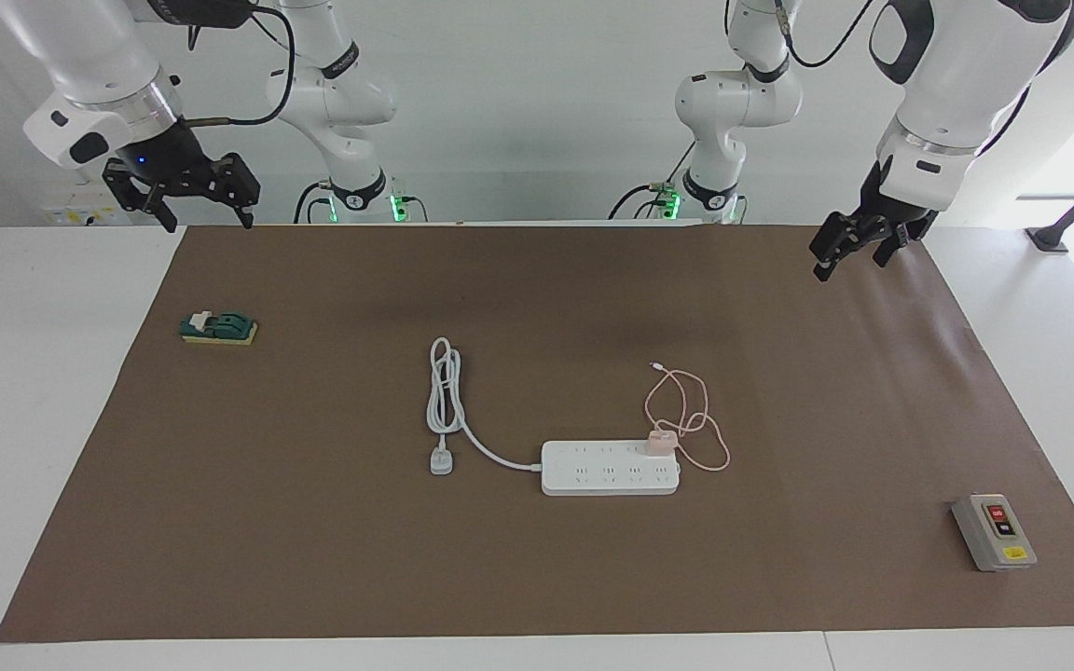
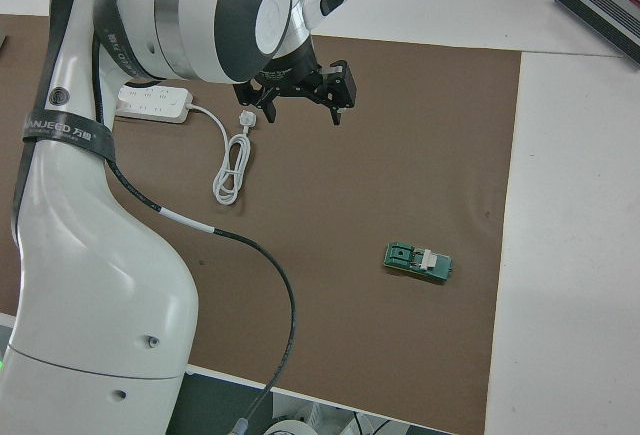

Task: Unplug charger and place it aside

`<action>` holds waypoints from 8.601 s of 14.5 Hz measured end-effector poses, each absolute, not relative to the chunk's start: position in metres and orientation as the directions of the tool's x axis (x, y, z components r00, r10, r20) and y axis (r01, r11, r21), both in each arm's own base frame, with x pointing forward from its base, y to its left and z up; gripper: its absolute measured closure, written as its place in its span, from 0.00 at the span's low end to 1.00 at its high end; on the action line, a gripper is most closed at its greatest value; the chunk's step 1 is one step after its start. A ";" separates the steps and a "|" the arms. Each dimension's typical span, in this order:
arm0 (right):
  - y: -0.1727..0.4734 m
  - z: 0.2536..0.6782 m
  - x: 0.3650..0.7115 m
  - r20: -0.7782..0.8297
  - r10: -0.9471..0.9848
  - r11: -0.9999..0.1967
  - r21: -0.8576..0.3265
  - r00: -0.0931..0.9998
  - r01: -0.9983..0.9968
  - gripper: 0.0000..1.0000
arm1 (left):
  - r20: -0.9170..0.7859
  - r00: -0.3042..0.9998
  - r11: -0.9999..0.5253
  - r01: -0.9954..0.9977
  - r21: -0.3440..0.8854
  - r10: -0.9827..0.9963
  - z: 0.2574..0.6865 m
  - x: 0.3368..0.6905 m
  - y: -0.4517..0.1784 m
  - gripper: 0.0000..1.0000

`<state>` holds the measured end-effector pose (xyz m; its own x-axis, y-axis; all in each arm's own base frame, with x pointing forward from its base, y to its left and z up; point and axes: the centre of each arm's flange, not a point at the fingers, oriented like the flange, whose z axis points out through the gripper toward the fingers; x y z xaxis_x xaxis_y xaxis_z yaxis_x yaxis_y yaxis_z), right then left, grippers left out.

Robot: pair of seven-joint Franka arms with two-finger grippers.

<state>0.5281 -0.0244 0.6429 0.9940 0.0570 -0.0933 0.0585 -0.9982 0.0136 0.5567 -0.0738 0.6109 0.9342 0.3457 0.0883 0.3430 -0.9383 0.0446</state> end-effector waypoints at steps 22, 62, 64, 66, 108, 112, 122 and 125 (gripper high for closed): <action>0.216 0.412 0.638 -0.416 -0.764 -0.462 -0.183 0.494 -0.868 0.00 | 0.044 0.123 -0.125 0.991 0.054 0.991 0.420 0.653 -0.231 0.00; 0.325 0.244 0.718 -0.698 -0.703 -0.153 -0.043 0.139 -0.987 0.00 | 0.006 0.094 -0.094 0.995 0.022 0.996 0.351 0.655 -0.292 0.00; 0.325 0.245 0.719 -0.699 -0.703 -0.146 -0.039 0.131 -0.989 0.04 | 0.015 0.090 -0.090 0.996 0.026 0.996 0.349 0.655 -0.291 0.00; 0.325 0.245 0.719 -0.699 -0.703 -0.146 -0.039 0.131 -0.988 0.04 | 0.017 0.089 -0.090 0.996 0.025 0.996 0.346 0.656 -0.291 0.00; 0.325 0.245 0.719 -0.698 -0.704 -0.144 -0.043 0.133 -0.989 0.04 | 0.027 0.064 -0.064 0.998 0.008 0.998 0.329 0.654 -0.297 0.68; 0.325 0.245 0.719 -0.698 -0.704 -0.144 -0.043 0.133 -0.989 0.04 | 0.028 0.065 -0.065 0.998 0.008 0.998 0.329 0.654 -0.297 0.68; 0.325 0.245 0.719 -0.698 -0.704 -0.144 -0.044 0.133 -0.989 0.04 | 0.040 0.064 -0.064 0.998 0.003 0.997 0.350 0.657 -0.298 0.68; 0.325 0.245 0.719 -0.698 -0.704 -0.145 -0.045 0.135 -0.988 0.04 | 0.051 0.044 -0.046 0.998 0.042 0.998 0.388 0.668 -0.285 0.68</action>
